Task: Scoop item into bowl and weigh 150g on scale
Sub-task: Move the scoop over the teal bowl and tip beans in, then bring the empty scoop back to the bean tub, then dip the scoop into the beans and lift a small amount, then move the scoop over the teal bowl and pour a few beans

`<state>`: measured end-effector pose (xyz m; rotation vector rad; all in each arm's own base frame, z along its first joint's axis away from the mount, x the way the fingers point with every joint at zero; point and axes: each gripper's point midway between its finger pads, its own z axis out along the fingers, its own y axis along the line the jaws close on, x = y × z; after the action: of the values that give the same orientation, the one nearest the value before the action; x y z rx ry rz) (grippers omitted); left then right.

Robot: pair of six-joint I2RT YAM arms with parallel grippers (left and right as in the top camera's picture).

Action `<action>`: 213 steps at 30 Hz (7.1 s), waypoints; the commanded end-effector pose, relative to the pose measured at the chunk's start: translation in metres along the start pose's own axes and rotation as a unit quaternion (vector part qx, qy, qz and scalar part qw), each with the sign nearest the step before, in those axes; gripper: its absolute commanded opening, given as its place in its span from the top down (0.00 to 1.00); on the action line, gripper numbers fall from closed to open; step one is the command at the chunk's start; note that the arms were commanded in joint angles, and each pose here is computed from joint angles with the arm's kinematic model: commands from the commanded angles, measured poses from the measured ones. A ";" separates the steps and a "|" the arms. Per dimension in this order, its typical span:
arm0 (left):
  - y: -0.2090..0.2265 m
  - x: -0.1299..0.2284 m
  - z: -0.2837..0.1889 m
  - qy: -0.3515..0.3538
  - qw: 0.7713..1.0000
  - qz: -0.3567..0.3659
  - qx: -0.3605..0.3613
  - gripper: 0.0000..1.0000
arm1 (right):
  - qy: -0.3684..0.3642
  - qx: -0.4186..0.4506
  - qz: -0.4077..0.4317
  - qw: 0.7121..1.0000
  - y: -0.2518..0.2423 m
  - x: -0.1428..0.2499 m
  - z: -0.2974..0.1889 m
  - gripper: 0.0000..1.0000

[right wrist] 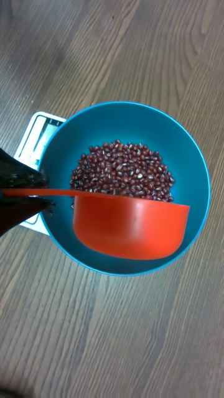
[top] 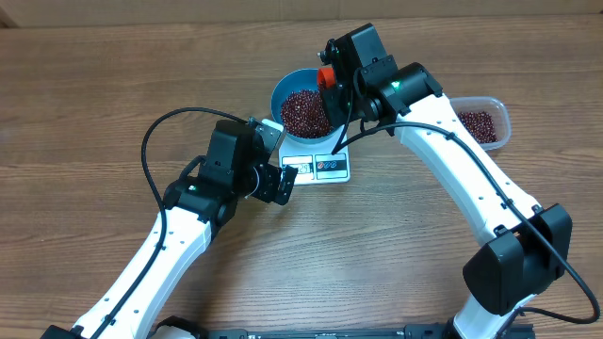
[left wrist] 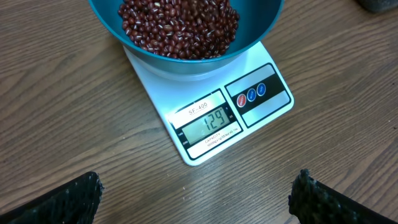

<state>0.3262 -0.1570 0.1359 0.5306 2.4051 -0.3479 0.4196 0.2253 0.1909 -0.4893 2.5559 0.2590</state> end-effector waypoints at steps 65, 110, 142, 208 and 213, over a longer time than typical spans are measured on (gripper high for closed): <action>-0.001 -0.001 -0.004 -0.006 1.000 -0.003 0.000 0.00 | -0.032 0.075 -0.144 0.986 0.006 -0.018 -0.009 0.96; -0.001 -0.001 -0.004 -0.006 1.000 -0.003 -0.001 0.01 | 0.074 0.049 0.291 0.953 -0.279 0.142 -0.047 0.96; -0.001 -0.001 -0.004 -0.006 1.000 -0.003 -0.001 0.01 | 0.158 0.021 0.320 0.934 -0.270 0.171 0.009 0.96; -0.001 -0.001 -0.004 -0.006 1.000 -0.003 -0.001 0.01 | -0.013 -0.035 -0.012 0.999 -0.011 -0.013 -0.005 0.96; -0.001 -0.001 -0.004 -0.006 1.000 -0.003 -0.001 0.01 | -0.014 -0.035 -0.012 0.999 -0.011 -0.014 -0.005 0.96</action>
<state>0.3262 -0.1570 0.1359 0.5306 2.4051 -0.3479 0.4257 0.2195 0.1712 -0.5543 2.5996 0.3659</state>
